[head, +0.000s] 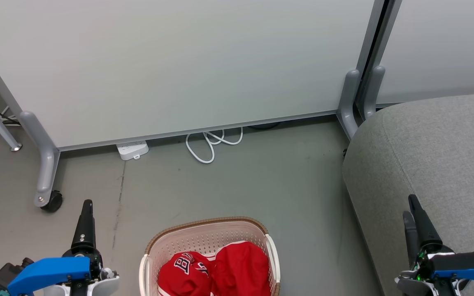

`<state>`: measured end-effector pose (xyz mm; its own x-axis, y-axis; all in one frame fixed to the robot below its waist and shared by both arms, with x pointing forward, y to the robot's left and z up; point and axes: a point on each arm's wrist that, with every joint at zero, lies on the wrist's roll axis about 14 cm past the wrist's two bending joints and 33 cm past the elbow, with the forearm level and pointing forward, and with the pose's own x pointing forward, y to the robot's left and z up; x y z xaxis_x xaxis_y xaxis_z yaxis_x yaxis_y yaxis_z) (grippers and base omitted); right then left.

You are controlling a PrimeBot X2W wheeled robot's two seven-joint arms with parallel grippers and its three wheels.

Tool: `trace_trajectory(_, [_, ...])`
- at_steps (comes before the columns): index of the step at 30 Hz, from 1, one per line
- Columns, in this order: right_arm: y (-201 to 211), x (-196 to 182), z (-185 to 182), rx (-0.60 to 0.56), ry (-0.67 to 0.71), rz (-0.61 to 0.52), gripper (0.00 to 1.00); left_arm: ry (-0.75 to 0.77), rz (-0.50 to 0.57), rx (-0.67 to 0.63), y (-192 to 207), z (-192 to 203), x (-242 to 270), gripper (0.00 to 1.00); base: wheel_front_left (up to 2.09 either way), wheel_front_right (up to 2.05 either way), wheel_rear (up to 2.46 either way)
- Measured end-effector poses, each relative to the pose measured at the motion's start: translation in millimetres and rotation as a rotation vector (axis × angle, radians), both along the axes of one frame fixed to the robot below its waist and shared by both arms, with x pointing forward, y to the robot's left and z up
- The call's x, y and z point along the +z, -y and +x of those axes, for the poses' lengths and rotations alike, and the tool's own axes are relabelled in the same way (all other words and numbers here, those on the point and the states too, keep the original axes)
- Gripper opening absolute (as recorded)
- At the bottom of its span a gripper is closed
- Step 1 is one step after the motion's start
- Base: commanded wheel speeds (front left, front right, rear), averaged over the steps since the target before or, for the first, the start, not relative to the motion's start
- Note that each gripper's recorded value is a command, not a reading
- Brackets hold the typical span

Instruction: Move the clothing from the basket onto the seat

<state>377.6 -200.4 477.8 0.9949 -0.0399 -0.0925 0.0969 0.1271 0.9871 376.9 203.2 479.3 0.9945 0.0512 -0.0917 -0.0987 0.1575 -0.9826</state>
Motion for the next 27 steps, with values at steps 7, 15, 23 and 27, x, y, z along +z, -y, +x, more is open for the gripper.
trace_trajectory(7, [-5.7, 7.6, 4.3, 0.021, 0.018, -0.143, 1.0, 0.024, 0.139, -0.008, 1.5, 5.1, 10.5, 1.0, 0.0, 0.0, 0.0])
trace_trajectory(15, [-14.4, 15.4, 7.1, 0.052, 0.042, -0.316, 1.0, 0.021, 0.322, -0.033, 8.7, 7.9, 14.8, 1.0, 0.0, 0.0, 0.0])
trace_trajectory(23, [-23.1, 19.0, 8.1, 0.082, 0.059, -0.468, 1.0, 0.015, 0.499, -0.062, 17.5, 8.6, 15.6, 1.0, 0.0, 0.0, 0.0])
trace_trajectory(27, [-26.4, 19.4, 8.2, 0.092, 0.065, -0.533, 1.0, 0.016, 0.578, -0.07, 20.4, 8.7, 15.9, 1.0, 0.0, 0.0, 0.0])
